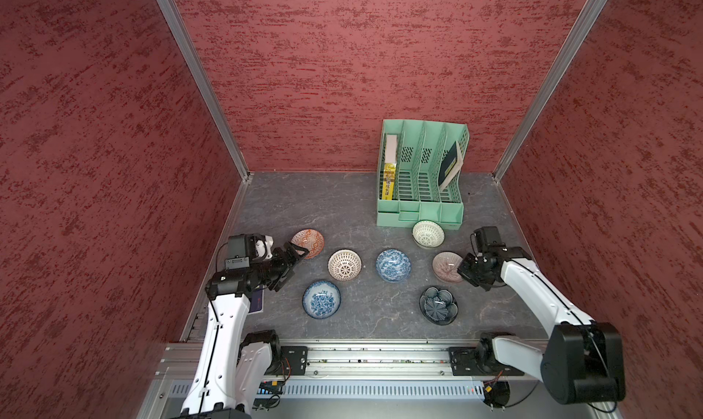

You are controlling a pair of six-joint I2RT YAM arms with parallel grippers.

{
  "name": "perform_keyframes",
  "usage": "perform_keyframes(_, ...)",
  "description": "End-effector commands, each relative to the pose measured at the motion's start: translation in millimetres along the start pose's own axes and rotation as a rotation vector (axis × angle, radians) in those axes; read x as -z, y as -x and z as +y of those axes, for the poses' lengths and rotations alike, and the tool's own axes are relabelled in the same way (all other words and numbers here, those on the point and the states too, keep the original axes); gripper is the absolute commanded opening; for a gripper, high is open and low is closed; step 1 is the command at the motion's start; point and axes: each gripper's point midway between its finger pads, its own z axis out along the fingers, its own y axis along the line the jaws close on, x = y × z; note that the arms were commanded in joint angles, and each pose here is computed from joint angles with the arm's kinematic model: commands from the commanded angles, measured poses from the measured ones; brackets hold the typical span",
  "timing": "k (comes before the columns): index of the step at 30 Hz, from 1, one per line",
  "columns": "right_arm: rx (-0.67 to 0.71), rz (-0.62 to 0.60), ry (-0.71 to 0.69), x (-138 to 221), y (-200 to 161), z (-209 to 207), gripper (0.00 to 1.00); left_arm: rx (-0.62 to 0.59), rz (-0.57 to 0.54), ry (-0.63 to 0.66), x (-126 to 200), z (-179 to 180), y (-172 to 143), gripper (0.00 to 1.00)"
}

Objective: Stack the bowls
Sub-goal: Pick up the bowl from the center of the board.

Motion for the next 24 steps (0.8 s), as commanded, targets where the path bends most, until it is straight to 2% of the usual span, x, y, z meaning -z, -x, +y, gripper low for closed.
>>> perform_keyframes(1,0.039,-0.036,0.032,33,3,8,0.00,-0.029,0.001,-0.014,4,-3,-2,0.94)
perform_keyframes(5,0.070,-0.040,0.080,62,5,20,0.00,-0.056,0.002,-0.036,9,-12,-3,0.94)
perform_keyframes(6,0.074,-0.084,0.117,78,15,31,0.00,-0.081,0.001,-0.043,13,-18,-3,0.93)
perform_keyframes(8,0.099,-0.037,0.153,91,6,38,0.00,-0.132,0.006,-0.058,23,-32,-2,0.92)
perform_keyframes(13,0.161,-0.011,0.228,123,5,61,0.00,-0.202,0.047,-0.077,38,-64,2,0.84)
perform_keyframes(17,0.230,0.025,0.291,142,-5,87,0.00,-0.263,0.115,-0.080,36,-91,-6,0.84)
perform_keyframes(24,0.384,0.092,0.321,150,-36,142,0.00,-0.460,0.203,0.022,17,-139,-32,0.77)
